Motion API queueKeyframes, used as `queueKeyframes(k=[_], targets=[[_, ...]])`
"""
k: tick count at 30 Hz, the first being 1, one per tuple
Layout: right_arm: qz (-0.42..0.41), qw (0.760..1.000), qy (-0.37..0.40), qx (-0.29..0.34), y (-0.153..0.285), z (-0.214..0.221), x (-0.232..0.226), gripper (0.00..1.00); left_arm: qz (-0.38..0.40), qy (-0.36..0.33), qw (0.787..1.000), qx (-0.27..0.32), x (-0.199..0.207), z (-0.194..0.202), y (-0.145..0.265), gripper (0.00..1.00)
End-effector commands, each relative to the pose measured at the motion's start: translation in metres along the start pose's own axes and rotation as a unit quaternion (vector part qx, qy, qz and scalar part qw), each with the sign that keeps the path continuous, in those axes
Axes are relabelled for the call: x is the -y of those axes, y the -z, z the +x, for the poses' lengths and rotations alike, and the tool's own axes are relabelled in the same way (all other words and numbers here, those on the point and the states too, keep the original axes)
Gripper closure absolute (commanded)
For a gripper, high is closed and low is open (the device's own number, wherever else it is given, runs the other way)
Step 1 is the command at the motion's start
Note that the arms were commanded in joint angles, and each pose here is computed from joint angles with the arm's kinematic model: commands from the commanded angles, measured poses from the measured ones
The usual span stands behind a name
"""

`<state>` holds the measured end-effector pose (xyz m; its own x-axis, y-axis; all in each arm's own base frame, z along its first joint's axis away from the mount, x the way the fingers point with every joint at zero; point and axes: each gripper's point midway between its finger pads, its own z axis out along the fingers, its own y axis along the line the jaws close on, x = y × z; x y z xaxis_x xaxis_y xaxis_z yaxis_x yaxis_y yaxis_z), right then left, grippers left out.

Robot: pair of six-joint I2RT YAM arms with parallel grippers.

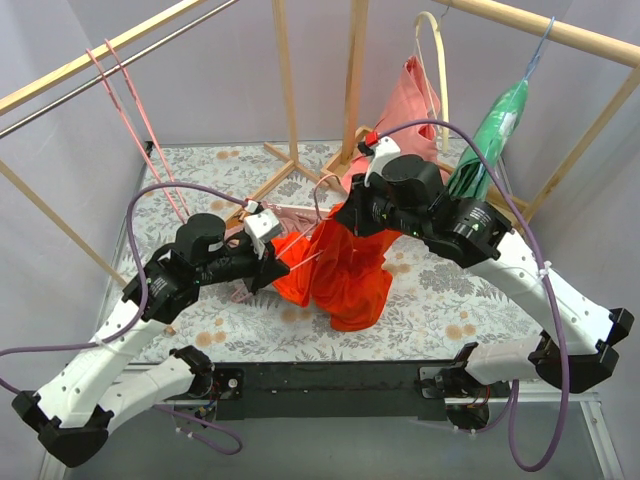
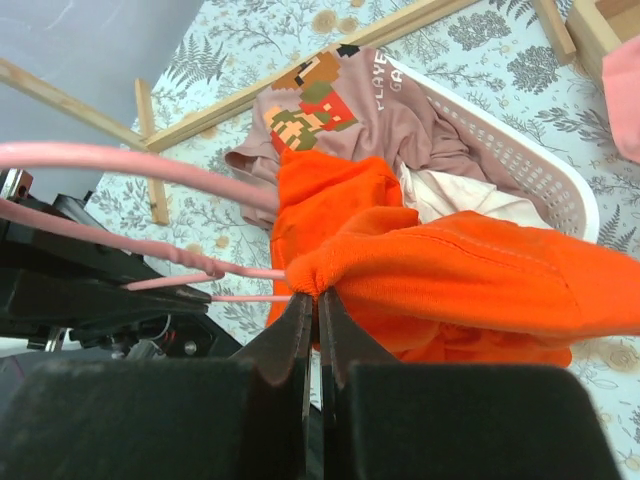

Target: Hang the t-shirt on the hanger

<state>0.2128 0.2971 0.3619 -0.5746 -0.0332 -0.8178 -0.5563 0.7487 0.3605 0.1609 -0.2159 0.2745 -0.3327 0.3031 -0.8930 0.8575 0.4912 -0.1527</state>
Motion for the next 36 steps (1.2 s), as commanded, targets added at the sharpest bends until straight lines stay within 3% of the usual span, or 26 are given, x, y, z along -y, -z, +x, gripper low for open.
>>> queueKeyframes(k=[1, 5, 6, 9, 13, 18, 24, 29, 36], targets=[[-0.001, 1.0, 0.004, 0.027, 0.015, -0.012, -0.004, 0.99, 0.012, -0.004, 0.998, 0.055, 0.001, -0.022, -0.012, 1.0], [0.024, 1.0, -0.009, 0.015, 0.015, 0.014, 0.016, 0.99, 0.018, 0.002, 0.995, 0.097, 0.003, -0.034, -0.022, 1.0], [0.038, 0.999, -0.008, -0.02, 0.002, 0.045, 0.03, 0.93, 0.019, 0.01, 0.995, 0.099, 0.003, -0.033, -0.024, 1.0], [0.038, 0.999, -0.011, -0.035, -0.006, 0.083, 0.046, 0.77, 0.031, 0.02, 0.995, 0.098, 0.004, -0.028, -0.038, 1.0], [0.038, 0.999, -0.017, -0.018, -0.004, 0.093, 0.058, 0.6, 0.046, 0.036, 0.995, 0.079, 0.009, -0.017, -0.066, 1.0], [0.023, 1.0, 0.009, 0.012, 0.01, 0.074, 0.053, 0.43, 0.056, 0.047, 0.996, 0.056, 0.013, -0.005, -0.086, 1.0], [0.005, 0.996, 0.047, 0.077, 0.034, 0.031, 0.042, 0.32, 0.063, 0.064, 0.996, 0.026, 0.013, 0.003, -0.099, 1.0], [0.019, 0.993, 0.038, 0.112, 0.029, 0.009, 0.041, 0.27, 0.069, 0.078, 0.995, 0.005, 0.015, 0.007, -0.103, 1.0], [0.056, 0.989, 0.015, 0.137, -0.005, -0.003, 0.056, 0.28, 0.083, 0.079, 0.993, -0.014, 0.022, 0.007, -0.103, 1.0]])
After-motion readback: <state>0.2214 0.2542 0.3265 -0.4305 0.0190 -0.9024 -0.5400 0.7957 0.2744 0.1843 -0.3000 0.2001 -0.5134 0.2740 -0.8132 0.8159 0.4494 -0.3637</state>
